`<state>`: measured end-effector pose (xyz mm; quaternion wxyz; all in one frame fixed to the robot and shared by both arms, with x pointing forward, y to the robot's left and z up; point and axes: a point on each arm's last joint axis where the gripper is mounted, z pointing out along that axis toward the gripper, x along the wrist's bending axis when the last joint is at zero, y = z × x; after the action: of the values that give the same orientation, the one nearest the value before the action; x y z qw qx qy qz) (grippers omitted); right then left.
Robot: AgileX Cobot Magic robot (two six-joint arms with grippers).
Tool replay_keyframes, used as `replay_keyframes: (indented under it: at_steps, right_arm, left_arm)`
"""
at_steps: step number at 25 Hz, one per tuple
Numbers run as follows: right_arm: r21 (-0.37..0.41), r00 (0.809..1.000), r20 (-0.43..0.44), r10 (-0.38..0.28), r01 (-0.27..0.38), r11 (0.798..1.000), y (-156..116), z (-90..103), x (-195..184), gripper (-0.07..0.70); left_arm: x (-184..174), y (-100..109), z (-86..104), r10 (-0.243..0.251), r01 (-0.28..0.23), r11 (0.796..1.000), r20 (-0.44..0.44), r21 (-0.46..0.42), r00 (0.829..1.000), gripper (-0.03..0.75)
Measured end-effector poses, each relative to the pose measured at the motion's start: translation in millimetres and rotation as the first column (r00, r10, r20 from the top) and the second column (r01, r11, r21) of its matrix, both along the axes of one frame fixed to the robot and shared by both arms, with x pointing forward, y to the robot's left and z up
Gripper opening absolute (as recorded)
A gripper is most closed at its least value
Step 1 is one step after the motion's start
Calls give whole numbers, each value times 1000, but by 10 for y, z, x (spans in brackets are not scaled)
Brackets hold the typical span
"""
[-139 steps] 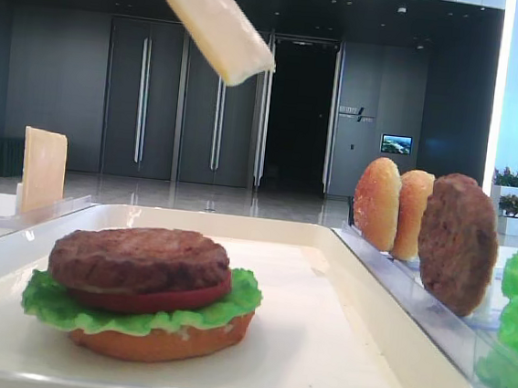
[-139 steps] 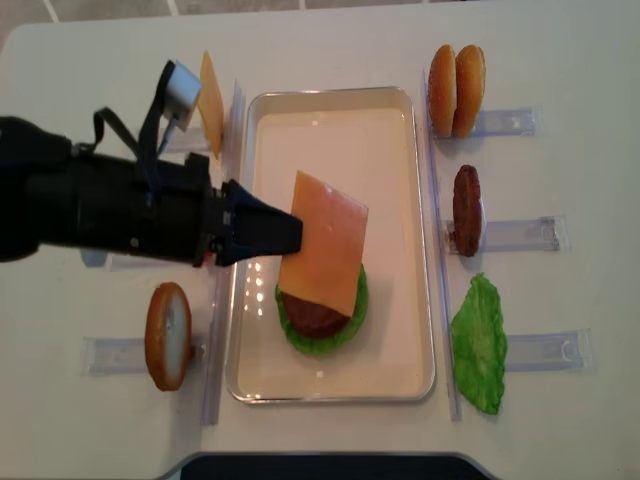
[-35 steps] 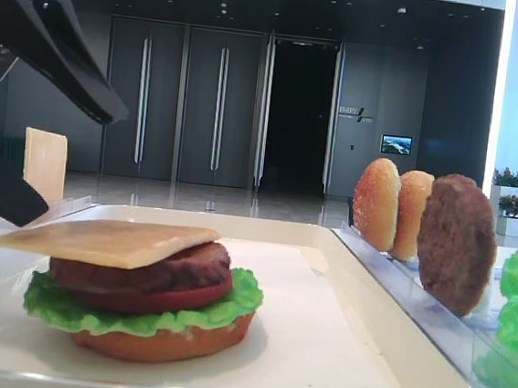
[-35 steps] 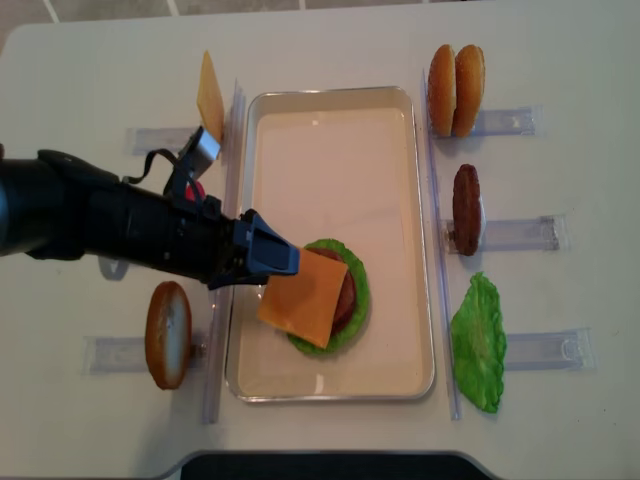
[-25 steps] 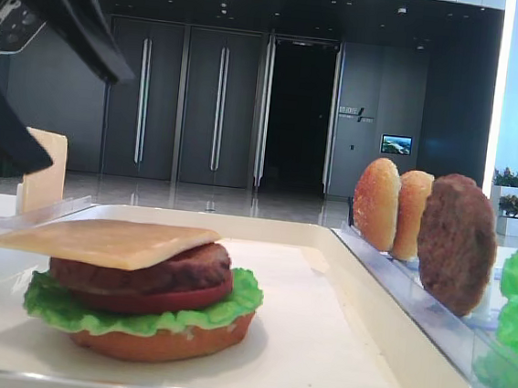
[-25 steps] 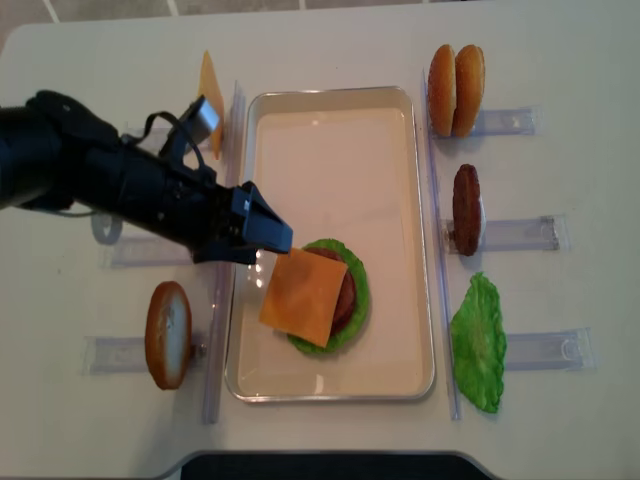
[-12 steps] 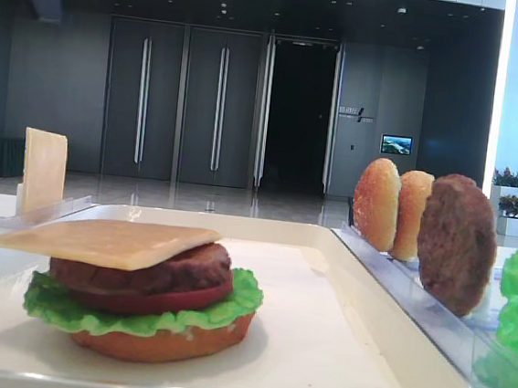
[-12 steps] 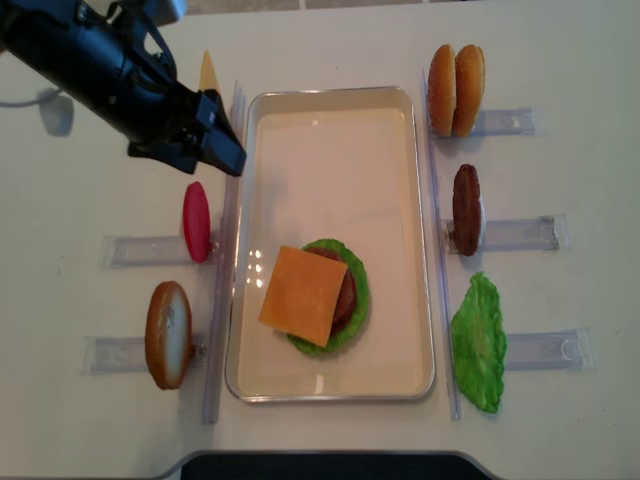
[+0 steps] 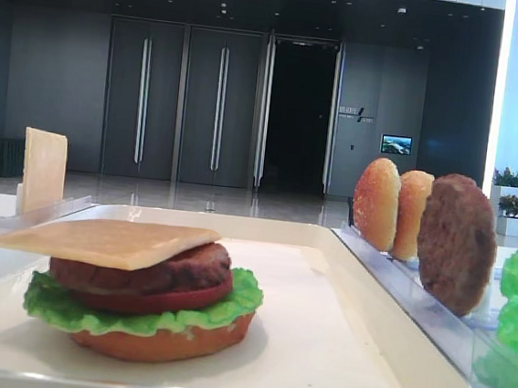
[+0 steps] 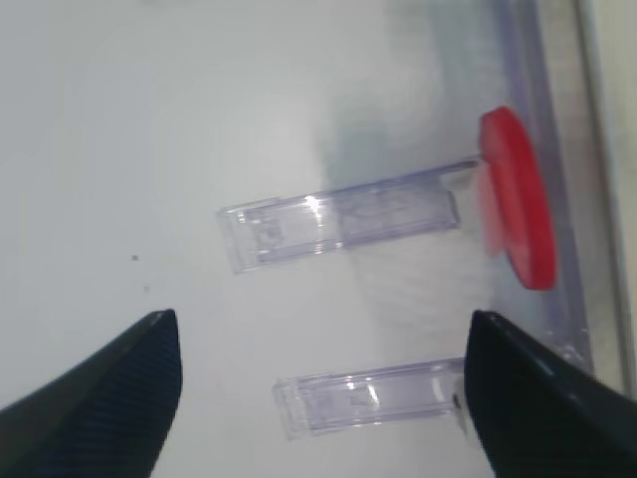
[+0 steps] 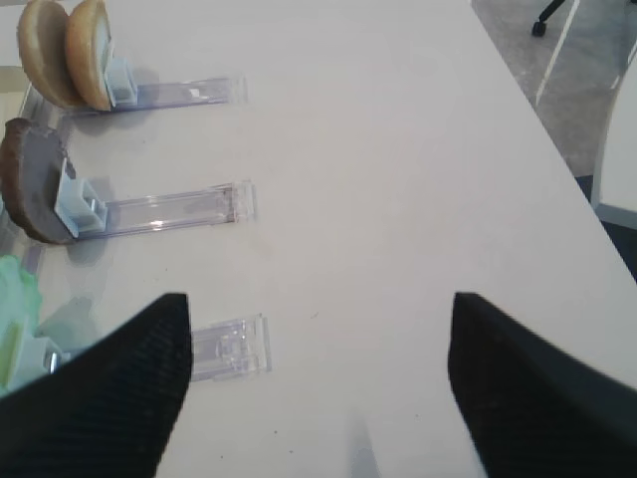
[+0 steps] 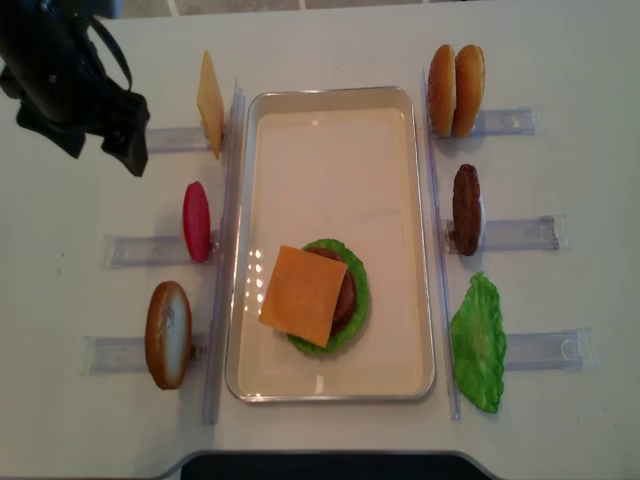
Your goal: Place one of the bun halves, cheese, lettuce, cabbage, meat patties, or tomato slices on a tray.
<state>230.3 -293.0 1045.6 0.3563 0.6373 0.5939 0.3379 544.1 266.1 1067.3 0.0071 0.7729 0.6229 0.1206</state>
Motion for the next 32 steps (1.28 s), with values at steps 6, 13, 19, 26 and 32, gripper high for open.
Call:
replay_keyframes:
  at_steps: [6,13,19,26,32]
  right_arm:
    - [0,1000,0,0,0,1000,0,0,0,538]
    - [0,1000,0,0,0,1000,0,0,0,538]
    - [0,1000,0,0,0,1000,0,0,0,538]
    - [0,1000,0,0,0,1000,0,0,0,538]
    - [0,1000,0,0,0,1000,0,0,0,538]
  left_arm:
    - [23,198,16,73,-75,995,22,67,997,664]
    - [9,622,10,222,-222,974,16,41,975,653]
    - [-2,646,17,226,-226,973,15,35,974,653]
    - [-433,619,70,222,-223,975,22,19,975,653]
    - [-1015,594,243,224,-225,974,114,-6,968,653]
